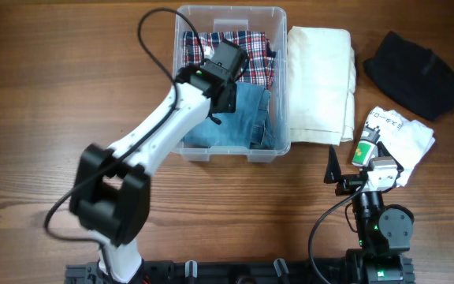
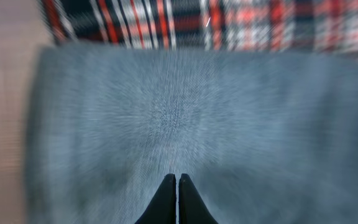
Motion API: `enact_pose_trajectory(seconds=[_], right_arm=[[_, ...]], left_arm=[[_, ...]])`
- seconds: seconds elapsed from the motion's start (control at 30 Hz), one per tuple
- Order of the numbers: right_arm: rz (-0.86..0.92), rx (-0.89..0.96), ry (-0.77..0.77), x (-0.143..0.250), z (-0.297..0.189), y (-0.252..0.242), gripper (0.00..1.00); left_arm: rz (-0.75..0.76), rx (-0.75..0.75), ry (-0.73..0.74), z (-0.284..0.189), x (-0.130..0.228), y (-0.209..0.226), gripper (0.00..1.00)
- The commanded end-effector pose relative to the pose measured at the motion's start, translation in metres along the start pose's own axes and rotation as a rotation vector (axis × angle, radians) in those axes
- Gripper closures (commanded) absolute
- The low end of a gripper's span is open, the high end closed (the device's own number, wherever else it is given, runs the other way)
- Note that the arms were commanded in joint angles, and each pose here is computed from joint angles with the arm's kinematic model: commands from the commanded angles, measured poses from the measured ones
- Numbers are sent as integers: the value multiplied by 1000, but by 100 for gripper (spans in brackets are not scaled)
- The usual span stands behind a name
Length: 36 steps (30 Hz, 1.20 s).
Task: Pack container
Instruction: 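Lower the jeans into the container's front half and release, then retract the left arm away from the container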
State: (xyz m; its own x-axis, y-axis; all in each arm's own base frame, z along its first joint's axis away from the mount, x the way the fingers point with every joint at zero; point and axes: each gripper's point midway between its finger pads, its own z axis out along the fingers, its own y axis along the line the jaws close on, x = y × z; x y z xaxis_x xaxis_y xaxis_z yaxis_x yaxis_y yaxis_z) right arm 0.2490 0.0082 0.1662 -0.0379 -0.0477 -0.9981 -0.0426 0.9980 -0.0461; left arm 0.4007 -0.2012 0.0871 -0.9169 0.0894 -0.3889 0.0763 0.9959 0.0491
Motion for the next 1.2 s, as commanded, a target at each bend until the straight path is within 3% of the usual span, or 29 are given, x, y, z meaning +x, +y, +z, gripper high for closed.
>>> enact_pose_trajectory(seconds=[0.0,0.13,0.3,0.47,0.57,0.6,0.63,0.87,1.17], right_arm=[[-5,14,-6,-1,0,-3,0],[-5,14,-6,-1,0,-3,0],[-5,14,-6,-1,0,-3,0],[-5,14,-6,-1,0,-3,1],[-5,14,-6,-1,0,-3,0],[-6,14,-6,-1,0,-3,0],[-6,14,-6,-1,0,-3,0],[-5,14,-6,-1,0,-3,0],[-6,22,-6,-1,0,-4,0]], left_arm=[[18,-52,71,36,15,2,96],[50,-35,36,31,4,-2,96],[1,43,-147,-44,-48,-6,95],[-90,79,-346,-128,-85,26,80],[-195,-34,-405,-153,-94,89,48],[-254,-84,-390,-155,-92,125,11],[-289,-114,-374,-153,-89,146,0],[-457,-248,-300,-145,-70,240,0],[-526,-292,-294,-146,-63,274,0]])
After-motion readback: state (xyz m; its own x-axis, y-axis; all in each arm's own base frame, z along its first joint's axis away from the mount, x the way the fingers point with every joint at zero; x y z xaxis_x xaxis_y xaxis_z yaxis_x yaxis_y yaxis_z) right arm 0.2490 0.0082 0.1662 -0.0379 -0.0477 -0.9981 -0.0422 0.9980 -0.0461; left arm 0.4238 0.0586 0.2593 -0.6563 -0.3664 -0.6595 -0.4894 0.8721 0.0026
